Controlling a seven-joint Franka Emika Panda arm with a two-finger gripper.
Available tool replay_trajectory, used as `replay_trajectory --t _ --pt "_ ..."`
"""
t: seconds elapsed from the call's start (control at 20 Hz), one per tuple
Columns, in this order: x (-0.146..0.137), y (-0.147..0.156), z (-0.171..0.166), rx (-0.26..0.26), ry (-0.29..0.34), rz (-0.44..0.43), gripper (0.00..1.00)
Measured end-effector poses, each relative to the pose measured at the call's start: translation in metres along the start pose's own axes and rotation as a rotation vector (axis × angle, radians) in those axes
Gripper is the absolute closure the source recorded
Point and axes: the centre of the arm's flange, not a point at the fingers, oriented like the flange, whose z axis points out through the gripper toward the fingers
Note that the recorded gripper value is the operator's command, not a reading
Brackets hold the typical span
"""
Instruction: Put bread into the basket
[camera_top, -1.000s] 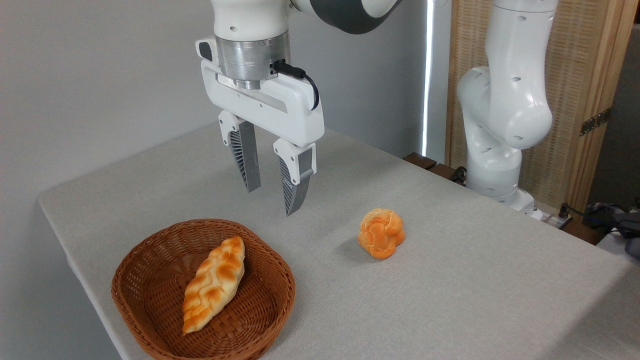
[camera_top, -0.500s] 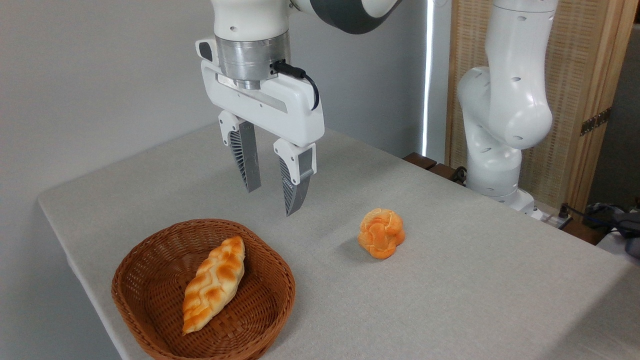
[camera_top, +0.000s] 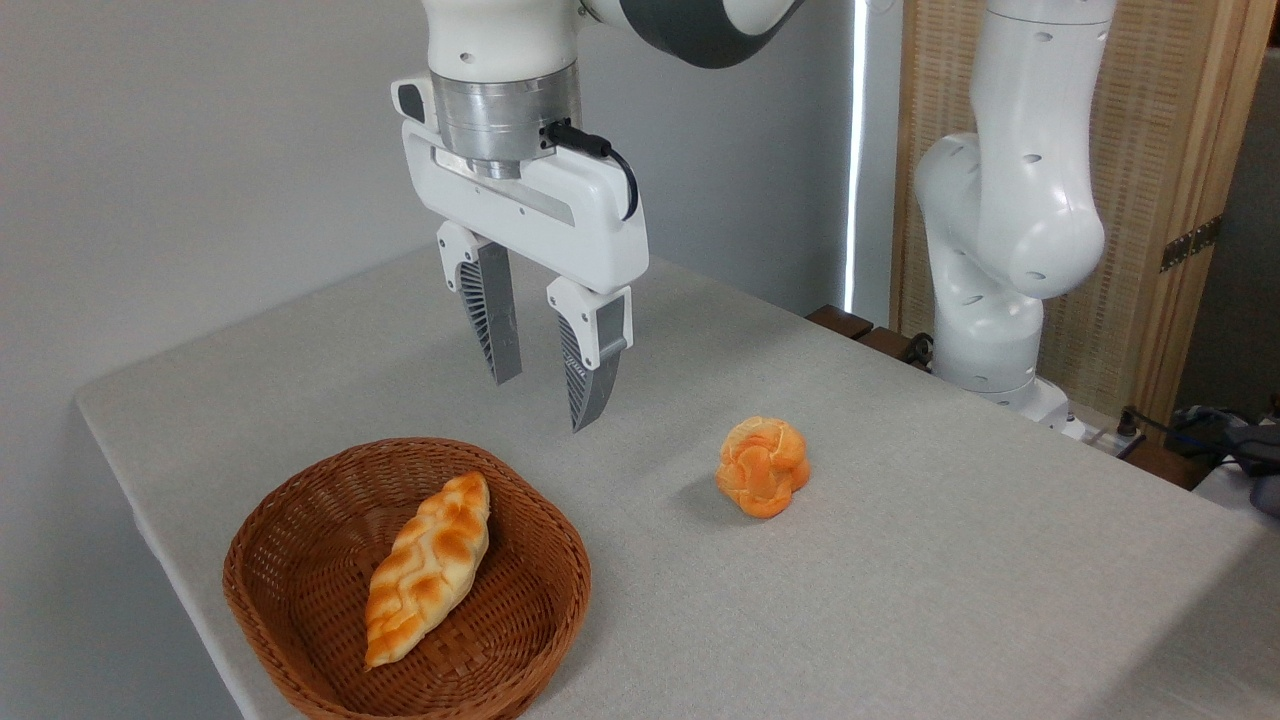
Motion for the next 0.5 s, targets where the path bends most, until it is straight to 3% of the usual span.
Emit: replay_trajectory --t 0.5 --pt "0.0006 0.0 0.0014 -0.001 -0.003 0.0 0.0"
